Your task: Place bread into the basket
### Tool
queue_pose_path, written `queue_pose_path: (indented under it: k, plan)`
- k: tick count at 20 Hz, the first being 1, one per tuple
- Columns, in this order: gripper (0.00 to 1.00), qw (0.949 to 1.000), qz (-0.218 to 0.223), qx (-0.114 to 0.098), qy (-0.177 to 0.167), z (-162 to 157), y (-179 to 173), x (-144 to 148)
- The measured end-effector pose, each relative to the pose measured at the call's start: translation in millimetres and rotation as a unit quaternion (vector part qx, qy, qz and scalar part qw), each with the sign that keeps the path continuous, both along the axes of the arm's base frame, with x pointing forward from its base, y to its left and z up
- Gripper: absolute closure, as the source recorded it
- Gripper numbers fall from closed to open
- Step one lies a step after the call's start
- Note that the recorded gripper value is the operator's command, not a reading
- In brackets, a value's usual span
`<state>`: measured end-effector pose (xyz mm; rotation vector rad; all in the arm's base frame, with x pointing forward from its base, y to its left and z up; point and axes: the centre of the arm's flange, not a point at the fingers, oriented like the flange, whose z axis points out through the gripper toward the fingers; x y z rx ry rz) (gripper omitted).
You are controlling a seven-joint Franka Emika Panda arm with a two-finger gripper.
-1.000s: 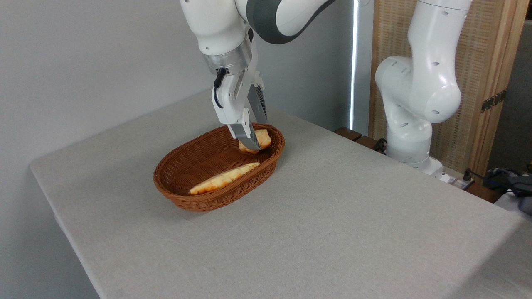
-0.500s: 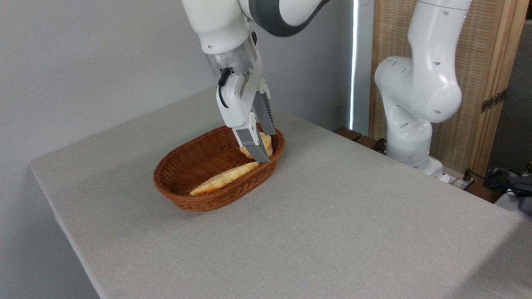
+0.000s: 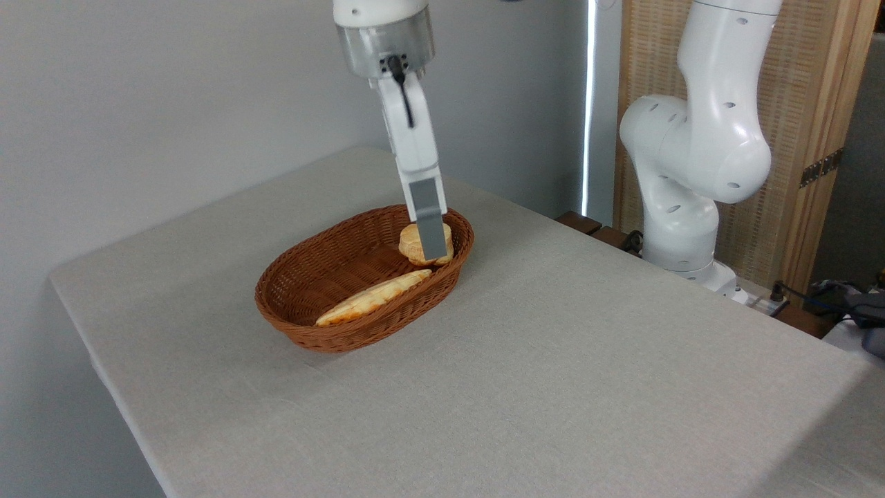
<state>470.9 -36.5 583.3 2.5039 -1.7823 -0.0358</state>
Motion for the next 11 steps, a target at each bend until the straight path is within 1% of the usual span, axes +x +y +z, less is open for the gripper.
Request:
queue_pose_path:
  k: [1, 3, 5, 7, 8, 9, 11]
  plan:
    - [0.0, 0.9996, 0.028, 0.0, -0.004, 4.5, 3.4, 1.1]
    - [0.0, 0.9966, 0.082, 0.001, -0.007, 9.6, 7.1, 2.6]
    - [0.0, 0.9912, 0.132, 0.004, -0.004, 9.4, 6.9, 3.6]
    - [0.0, 0.9847, 0.174, 0.006, -0.002, 8.2, 6.5, 4.8]
    - [0.0, 0.9814, 0.192, 0.006, -0.001, 7.7, 6.1, 5.3]
    - [0.0, 0.9794, 0.202, 0.006, 0.0, 7.4, 5.8, 5.7]
    - [0.0, 0.9775, 0.211, 0.005, -0.001, 7.4, 5.5, 6.5]
